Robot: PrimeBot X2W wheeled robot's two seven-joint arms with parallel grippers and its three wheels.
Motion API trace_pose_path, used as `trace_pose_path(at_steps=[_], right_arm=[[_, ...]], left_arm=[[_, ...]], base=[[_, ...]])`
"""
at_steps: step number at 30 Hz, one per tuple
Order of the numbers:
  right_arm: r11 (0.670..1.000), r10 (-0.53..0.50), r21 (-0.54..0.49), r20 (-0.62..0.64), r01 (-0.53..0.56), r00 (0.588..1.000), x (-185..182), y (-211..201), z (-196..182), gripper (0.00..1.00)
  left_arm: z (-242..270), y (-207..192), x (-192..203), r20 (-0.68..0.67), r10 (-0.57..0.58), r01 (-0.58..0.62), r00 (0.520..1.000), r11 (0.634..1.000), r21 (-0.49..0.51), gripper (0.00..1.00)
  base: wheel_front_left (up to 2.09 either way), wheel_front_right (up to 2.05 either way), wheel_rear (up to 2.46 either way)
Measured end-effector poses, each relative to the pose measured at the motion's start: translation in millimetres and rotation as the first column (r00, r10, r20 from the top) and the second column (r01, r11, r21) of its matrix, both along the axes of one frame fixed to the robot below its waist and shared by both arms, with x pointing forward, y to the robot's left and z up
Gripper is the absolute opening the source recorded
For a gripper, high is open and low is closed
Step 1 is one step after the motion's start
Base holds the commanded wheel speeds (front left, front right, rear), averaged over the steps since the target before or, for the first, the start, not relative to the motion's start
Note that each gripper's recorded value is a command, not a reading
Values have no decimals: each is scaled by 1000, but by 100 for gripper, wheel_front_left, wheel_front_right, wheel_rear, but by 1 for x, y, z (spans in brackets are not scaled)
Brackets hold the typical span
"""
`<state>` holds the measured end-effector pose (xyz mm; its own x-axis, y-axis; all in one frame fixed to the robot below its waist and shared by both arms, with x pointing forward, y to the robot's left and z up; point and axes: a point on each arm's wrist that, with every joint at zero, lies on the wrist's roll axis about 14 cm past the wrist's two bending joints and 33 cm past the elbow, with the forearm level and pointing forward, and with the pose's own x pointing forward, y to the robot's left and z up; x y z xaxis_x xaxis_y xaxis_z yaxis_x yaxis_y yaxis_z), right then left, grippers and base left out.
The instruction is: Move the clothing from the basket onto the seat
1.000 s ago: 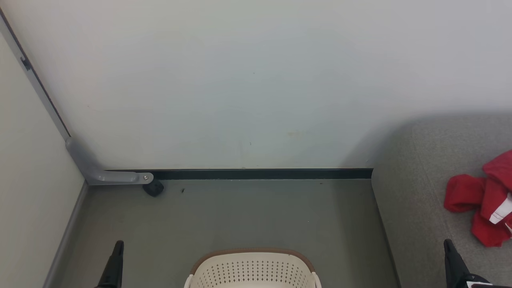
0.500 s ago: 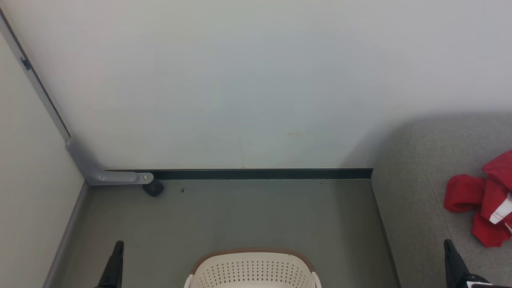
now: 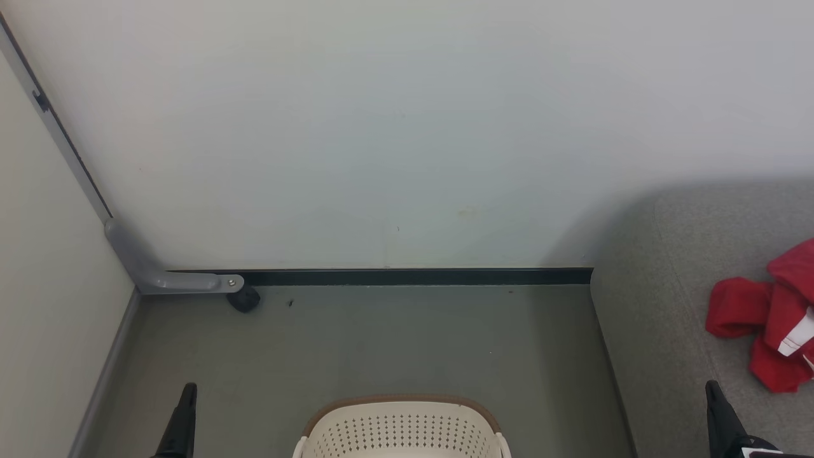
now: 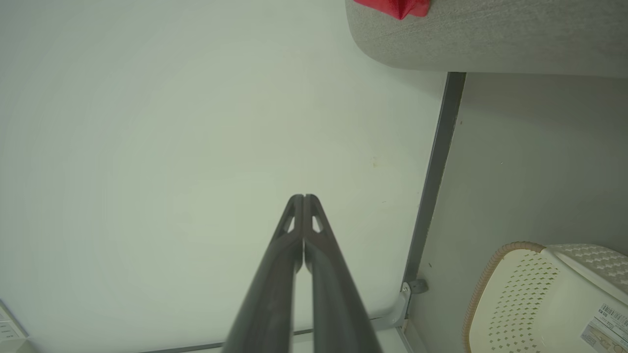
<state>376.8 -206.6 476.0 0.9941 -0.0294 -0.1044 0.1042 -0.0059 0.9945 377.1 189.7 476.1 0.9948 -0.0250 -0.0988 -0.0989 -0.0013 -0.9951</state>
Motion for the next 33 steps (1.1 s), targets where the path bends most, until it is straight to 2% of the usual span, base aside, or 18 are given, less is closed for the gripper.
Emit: trace_pose_path(at_steps=[33], right_arm=[[1000,0,0,-1,0,1000,0,0,0,0]], left_arm=[[0,0,0,-2,0,0,1000,1000,0,0]], base=[[0,0,0]])
